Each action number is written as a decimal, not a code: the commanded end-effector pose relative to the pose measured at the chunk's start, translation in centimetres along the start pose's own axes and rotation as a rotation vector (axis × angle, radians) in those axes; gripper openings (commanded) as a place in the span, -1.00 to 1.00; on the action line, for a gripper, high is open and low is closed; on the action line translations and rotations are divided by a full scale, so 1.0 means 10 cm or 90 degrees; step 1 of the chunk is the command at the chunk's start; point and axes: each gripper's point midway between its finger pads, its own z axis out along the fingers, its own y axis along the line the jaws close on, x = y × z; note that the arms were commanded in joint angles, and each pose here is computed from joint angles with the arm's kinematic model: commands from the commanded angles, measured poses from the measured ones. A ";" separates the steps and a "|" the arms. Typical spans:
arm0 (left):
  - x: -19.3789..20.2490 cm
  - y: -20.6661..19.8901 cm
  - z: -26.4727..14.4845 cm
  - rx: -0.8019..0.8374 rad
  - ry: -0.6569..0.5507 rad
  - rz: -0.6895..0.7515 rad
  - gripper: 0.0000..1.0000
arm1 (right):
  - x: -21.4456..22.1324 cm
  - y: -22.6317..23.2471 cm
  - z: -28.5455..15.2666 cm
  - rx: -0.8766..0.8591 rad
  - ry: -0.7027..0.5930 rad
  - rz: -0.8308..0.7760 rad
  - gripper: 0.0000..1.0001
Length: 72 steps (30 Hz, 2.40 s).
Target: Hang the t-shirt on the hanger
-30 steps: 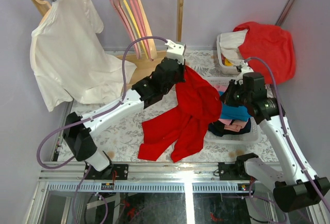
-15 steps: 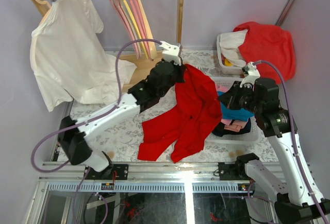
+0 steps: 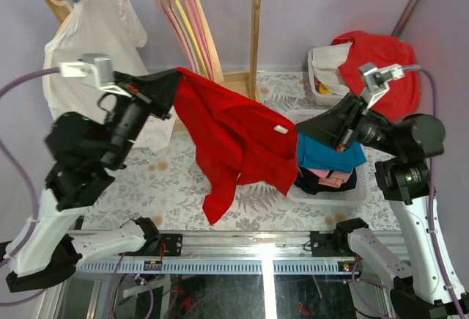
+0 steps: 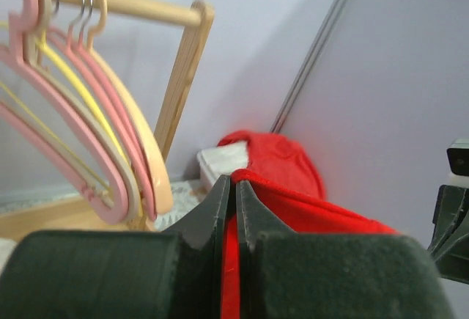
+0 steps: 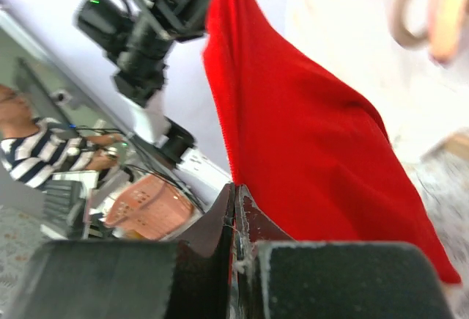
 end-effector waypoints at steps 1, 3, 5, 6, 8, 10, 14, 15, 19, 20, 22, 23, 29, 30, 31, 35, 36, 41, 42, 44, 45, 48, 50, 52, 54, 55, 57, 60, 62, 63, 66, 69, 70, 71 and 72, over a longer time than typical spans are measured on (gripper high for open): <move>-0.76 0.02 -0.18 -0.016 -0.079 0.023 -1.00 | -0.18 1.01 -0.19 -0.178 0.007 -0.040 -1.00; -0.90 -0.13 -0.11 0.013 -0.082 0.024 -1.00 | -0.23 1.06 -0.20 -0.176 -0.001 -0.042 -1.00; -0.73 -0.28 0.13 0.038 -0.047 0.030 -1.00 | -0.21 0.99 -0.19 -0.145 -0.003 -0.025 -1.00; -0.60 -0.34 0.25 0.047 -0.030 0.028 -1.00 | -0.19 0.97 -0.20 -0.127 -0.003 -0.024 -1.00; -0.27 -0.44 0.48 0.061 0.011 0.018 -1.00 | -0.12 0.80 -0.21 -0.060 -0.004 -0.024 -1.00; 0.18 -0.45 0.71 0.053 0.068 0.013 -1.00 | -0.02 0.55 -0.26 0.030 0.006 -0.021 -1.00; 1.21 -0.37 0.99 0.032 0.165 -0.003 -1.00 | 0.24 -0.12 -0.44 0.232 0.030 -0.025 -1.00; 1.47 -0.30 1.04 0.017 0.185 -0.006 -1.00 | 0.34 -0.33 -0.49 0.279 0.042 -0.008 -1.00; 2.37 0.02 1.12 -0.047 0.225 -0.013 -1.00 | 0.74 -1.12 -0.64 0.424 0.067 0.054 -1.00; 2.53 0.08 1.15 -0.062 0.230 -0.012 -1.00 | 0.84 -1.29 -0.68 0.453 0.077 0.064 -1.00; 2.87 0.19 1.23 -0.084 0.255 -0.008 -1.00 | 0.97 -1.57 -0.76 0.505 0.096 0.071 -1.00; 3.01 0.24 1.27 -0.091 0.266 -0.006 -1.00 | 1.02 -1.66 -0.79 0.524 0.104 0.071 -1.00; 3.51 0.44 1.54 -0.098 0.302 -0.040 -0.99 | 1.11 -1.99 -0.95 0.608 0.118 0.054 -1.00; 3.56 0.42 1.59 -0.087 0.305 -0.043 -0.96 | 1.12 -2.03 -0.97 0.621 0.121 0.052 -1.00; 3.61 0.39 1.62 -0.074 0.311 -0.043 -0.83 | 1.12 -2.08 -0.99 0.633 0.124 0.051 -1.00; 3.69 0.42 1.68 -0.092 0.328 -0.035 0.04 | 1.14 -2.20 -1.00 0.650 0.129 0.053 -1.00; 3.67 0.45 1.65 -0.103 0.329 -0.034 0.10 | 1.14 -2.22 -1.00 0.654 0.130 0.052 -1.00; 3.41 0.51 1.46 -0.130 0.324 -0.038 0.26 | 1.11 -2.25 -0.99 0.654 0.125 0.054 -1.00; 3.36 0.51 1.42 -0.133 0.325 -0.040 0.26 | 1.11 -2.24 -0.98 0.650 0.125 0.054 -1.00; 3.34 0.50 1.30 -0.135 0.343 -0.054 0.26 | 1.10 -2.23 -0.97 0.647 0.124 0.055 -1.00; 3.33 0.48 1.22 -0.134 0.354 -0.067 0.26 | 1.10 -2.23 -0.97 0.647 0.124 0.055 -1.00; 3.41 0.32 0.94 -0.123 0.388 -0.110 0.24 | 1.09 -2.21 -0.97 0.642 0.121 0.052 -1.00; 3.46 0.16 0.78 -0.117 0.401 -0.119 0.25 | 1.11 -2.20 -0.96 0.638 0.123 0.055 -1.00; 3.53 0.02 0.66 -0.113 0.418 -0.116 0.25 | 1.12 -2.21 -0.95 0.634 0.125 0.058 -1.00; 3.59 -0.08 0.57 -0.111 0.434 -0.122 0.25 | 1.12 -2.20 -0.93 0.628 0.123 0.059 -1.00; 3.62 -0.13 0.53 -0.109 0.440 -0.123 0.26 | 1.11 -2.20 -0.92 0.626 0.122 0.060 -1.00; 3.67 -0.21 0.45 -0.109 0.452 -0.119 0.27 | 1.13 -2.19 -0.90 0.617 0.122 0.064 -1.00; 3.80 -0.30 0.35 -0.106 0.471 -0.113 0.30 | 1.14 -2.19 -0.88 0.609 0.121 0.068 -1.00; 3.92 -0.32 0.30 -0.111 0.489 -0.107 0.30 | 1.15 -2.19 -0.87 0.603 0.122 0.071 -1.00; 3.99 -0.35 0.27 -0.110 0.498 -0.104 0.30 | 1.16 -2.19 -0.87 0.601 0.123 0.071 -1.00; 4.14 -0.40 0.22 -0.113 0.516 -0.090 0.30 | 1.17 -2.19 -0.86 0.597 0.124 0.072 -1.00; 4.30 -0.42 0.20 -0.119 0.534 -0.074 0.30 | 1.16 -2.19 -0.85 0.595 0.122 0.071 -1.00; 4.34 -0.42 0.19 -0.120 0.539 -0.070 0.30 | 1.16 -2.18 -0.85 0.595 0.123 0.072 -1.00; 4.37 -0.41 0.20 -0.124 0.541 -0.067 0.29 | 1.17 -2.18 -0.85 0.595 0.122 0.072 -1.00; 4.40 -0.42 0.19 -0.126 0.543 -0.065 0.28 | 1.16 -2.18 -0.85 0.594 0.122 0.071 -1.00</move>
